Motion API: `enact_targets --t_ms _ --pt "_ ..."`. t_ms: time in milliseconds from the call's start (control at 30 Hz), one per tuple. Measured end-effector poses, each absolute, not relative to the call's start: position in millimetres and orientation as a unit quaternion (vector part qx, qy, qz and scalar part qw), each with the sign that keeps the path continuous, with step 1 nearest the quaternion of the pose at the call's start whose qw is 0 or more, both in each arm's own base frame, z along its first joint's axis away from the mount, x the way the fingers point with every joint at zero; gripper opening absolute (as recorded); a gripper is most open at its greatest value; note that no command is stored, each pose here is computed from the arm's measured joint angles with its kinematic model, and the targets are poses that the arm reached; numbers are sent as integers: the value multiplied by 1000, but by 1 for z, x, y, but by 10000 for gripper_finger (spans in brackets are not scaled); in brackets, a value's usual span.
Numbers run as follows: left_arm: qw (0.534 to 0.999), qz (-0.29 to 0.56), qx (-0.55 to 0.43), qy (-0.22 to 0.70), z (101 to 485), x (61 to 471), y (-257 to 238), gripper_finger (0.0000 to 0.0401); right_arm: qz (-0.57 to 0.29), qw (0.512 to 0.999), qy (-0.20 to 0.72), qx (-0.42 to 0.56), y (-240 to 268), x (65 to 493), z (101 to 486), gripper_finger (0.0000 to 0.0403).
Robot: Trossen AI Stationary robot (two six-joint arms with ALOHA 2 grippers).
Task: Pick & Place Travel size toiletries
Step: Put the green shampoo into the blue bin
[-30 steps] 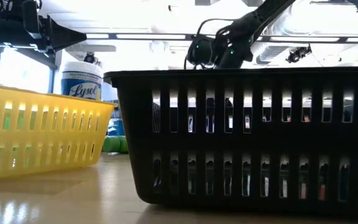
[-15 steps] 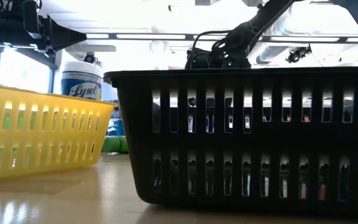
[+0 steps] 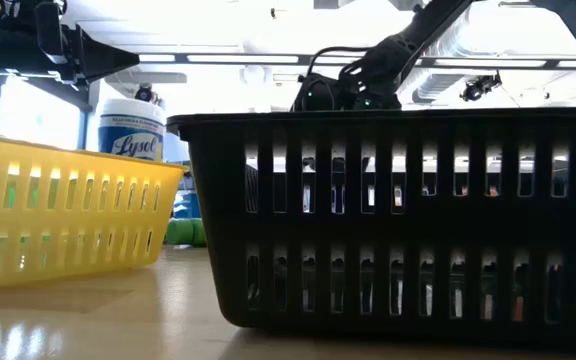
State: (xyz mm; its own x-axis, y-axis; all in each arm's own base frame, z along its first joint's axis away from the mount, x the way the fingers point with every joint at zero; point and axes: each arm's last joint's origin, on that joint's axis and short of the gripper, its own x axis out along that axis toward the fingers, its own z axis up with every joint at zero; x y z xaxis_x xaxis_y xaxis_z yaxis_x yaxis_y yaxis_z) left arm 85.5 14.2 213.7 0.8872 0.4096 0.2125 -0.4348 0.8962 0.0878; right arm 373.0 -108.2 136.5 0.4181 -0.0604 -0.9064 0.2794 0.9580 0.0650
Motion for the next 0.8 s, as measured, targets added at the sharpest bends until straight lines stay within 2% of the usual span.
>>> enact_targets --t_ms 100,500,800 --pt "969 218 67 -95 214 85 14 0 -99 844 517 98 -106 374 142 122" --pt "970 217 66 -92 213 86 14 0 -88 854 504 94 -103 374 152 120" --pt "969 218 65 -91 213 86 14 0 -81 910 400 72 -94 354 238 120"
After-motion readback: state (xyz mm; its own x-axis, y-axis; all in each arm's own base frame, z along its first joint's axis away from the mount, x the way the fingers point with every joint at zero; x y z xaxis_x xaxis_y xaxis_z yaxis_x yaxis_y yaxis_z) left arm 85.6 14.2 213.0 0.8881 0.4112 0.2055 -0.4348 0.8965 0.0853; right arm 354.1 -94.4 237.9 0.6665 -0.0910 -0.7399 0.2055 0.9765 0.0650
